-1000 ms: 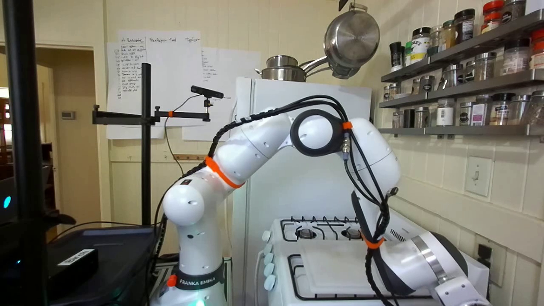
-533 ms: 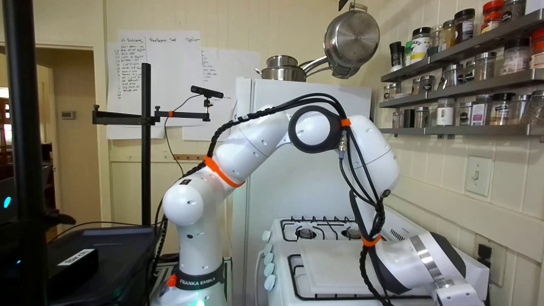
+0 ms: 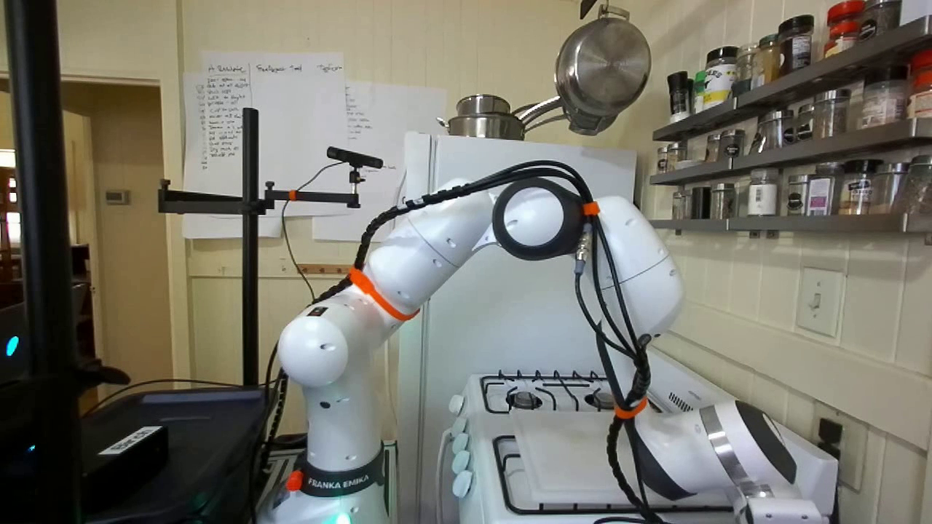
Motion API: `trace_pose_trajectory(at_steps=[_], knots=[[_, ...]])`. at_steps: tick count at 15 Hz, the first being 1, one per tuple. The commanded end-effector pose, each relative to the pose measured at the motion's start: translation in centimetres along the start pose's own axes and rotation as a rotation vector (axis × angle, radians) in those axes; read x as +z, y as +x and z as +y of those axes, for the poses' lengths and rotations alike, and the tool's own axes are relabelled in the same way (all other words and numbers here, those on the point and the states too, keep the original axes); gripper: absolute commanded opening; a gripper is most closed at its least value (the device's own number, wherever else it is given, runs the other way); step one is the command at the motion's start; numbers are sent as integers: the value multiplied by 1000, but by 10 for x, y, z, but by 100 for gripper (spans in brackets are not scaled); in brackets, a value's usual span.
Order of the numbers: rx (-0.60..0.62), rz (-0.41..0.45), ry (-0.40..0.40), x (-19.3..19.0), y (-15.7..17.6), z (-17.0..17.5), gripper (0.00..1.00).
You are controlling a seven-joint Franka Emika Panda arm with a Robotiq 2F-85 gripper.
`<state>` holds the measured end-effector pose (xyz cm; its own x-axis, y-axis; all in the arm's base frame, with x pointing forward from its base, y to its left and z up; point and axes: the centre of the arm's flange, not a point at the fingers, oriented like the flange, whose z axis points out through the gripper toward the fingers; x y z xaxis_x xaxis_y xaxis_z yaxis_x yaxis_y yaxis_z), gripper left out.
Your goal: Pick up the paper bag and place it to the immediate right off the stove
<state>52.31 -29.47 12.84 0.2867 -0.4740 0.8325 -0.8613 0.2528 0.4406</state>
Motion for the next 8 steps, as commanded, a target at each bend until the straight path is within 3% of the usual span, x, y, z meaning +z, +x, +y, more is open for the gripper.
trace_pose_trajectory(at_steps=[1, 8], knots=[[-78, -85, -19, 5, -6, 10, 100], [-153, -209, -36, 9, -11, 11, 100]])
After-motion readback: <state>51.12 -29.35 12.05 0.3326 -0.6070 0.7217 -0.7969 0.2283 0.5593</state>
